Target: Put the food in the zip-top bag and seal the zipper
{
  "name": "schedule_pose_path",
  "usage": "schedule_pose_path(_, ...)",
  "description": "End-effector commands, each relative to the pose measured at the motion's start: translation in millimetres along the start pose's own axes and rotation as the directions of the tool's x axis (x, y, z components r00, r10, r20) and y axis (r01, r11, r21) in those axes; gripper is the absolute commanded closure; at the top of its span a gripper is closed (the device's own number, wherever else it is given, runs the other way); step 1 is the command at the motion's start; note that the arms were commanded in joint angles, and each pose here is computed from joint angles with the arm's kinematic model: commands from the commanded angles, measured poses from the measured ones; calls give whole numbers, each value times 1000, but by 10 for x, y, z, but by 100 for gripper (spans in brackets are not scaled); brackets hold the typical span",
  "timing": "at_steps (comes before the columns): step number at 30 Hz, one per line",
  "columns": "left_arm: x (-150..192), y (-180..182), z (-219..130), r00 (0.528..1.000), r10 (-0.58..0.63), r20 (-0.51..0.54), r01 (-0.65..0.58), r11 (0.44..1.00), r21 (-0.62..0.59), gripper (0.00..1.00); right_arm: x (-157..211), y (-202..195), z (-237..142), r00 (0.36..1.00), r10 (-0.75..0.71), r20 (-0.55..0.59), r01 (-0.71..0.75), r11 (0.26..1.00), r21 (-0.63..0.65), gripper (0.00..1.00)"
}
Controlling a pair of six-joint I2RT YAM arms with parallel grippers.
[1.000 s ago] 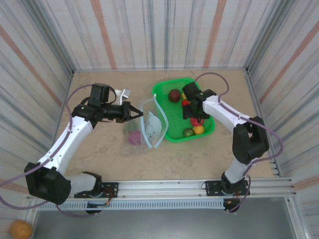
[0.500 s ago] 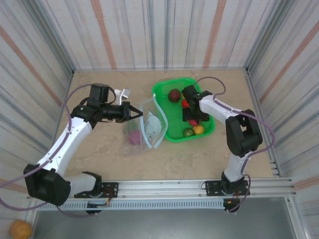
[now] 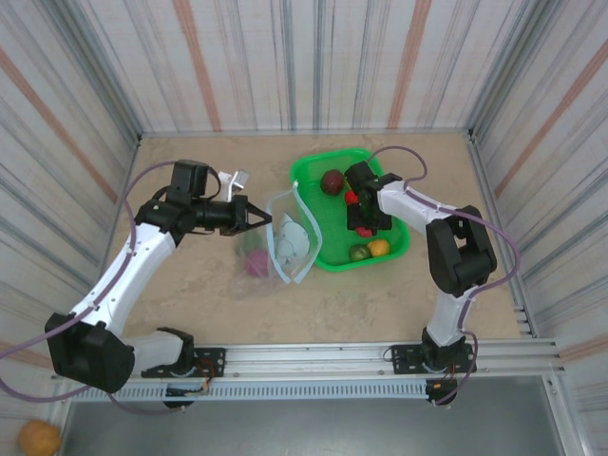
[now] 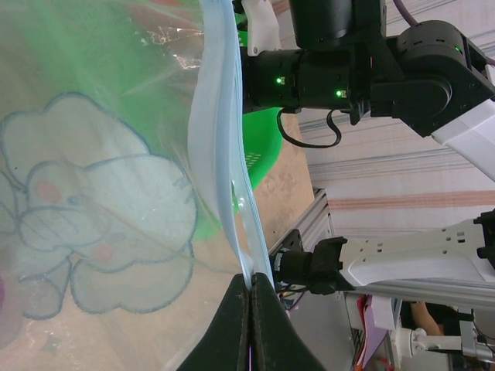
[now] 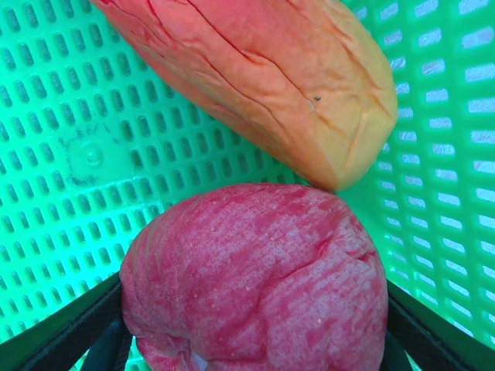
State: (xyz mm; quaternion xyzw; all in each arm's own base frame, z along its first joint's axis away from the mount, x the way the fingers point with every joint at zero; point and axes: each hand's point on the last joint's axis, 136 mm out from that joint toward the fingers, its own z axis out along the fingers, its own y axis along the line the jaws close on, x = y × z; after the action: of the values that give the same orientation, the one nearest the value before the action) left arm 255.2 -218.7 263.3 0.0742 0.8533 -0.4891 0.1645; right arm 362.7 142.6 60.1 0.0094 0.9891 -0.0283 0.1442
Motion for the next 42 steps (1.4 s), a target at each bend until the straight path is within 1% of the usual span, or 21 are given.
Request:
schedule_pose_path(1, 25, -37, -73, 1000, 24, 6, -24, 1000, -3, 100, -69, 38, -197, 999, -13, 39, 14, 999, -31, 33)
schedule_pose_path(4, 28, -32, -72, 1000, 22, 3, -22, 1000, -4, 100, -105, 13, -399, 997, -10, 79, 13, 999, -45, 33)
schedule_pose_path(7, 22, -37, -74, 1000, 22, 4, -22, 1000, -5, 100, -137, 37, -693, 990, -9, 138, 22, 996, -91, 33)
schedule_pose_path(13, 14, -48, -82, 1000, 17, 6, -17, 1000, -6, 100, -175, 243, -1554, 951, 7, 310, 85, 956, -282, 35)
schedule_pose_path(16, 4, -58, -84, 1000, 15, 9, -15, 1000, -3, 100, -124, 438, -2025, 920, 19, 392, 155, 900, -407, 37)
schedule_pose_path(19, 1, -67, -88, 1000, 14, 10, -14, 1000, -2, 100, 37, 710, -2455, 883, 4, 470, 269, 815, -513, 38)
schedule_pose_path(23, 12, -68, -96, 1000, 12, 11, -12, 1000, -5, 100, 344, 1074, -2790, 848, -52, 527, 409, 696, -590, 38)
schedule_pose_path(25, 5, -75, -104, 1000, 16, 14, -16, 1000, -8, 100, 474, 1216, -2833, 838, -86, 539, 453, 660, -600, 38)
schedule_pose_path(28, -1, -90, -118, 1000, 20, 16, -19, 1000, -8, 100, 596, 1389, -2755, 844, -127, 521, 475, 626, -619, 38)
schedule_pose_path(31, -3, -108, -128, 1000, 21, 17, -21, 1000, -6, 100, 641, 1532, -2588, 876, -143, 461, 442, 620, -648, 39)
schedule_pose_path(35, 6, -126, -148, 999, 25, 22, -25, 1000, -7, 100, 725, 1760, -2390, 895, -180, 409, 428, 609, -668, 39)
schedule_pose_path(38, 13, -131, -159, 999, 28, 25, -27, 1000, -7, 100, 751, 1893, -2196, 906, -196, 374, 408, 637, -654, 39)
schedule_pose_path(40, 14, -142, -167, 999, 30, 26, -30, 1000, -6, 100, 750, 1952, -2027, 919, -205, 335, 380, 684, -623, 40)
schedule_pose_path(42, 22, -149, -176, 999, 33, 27, -33, 999, -6, 100, 752, 2022, -1906, 929, -206, 308, 360, 705, -611, 39)
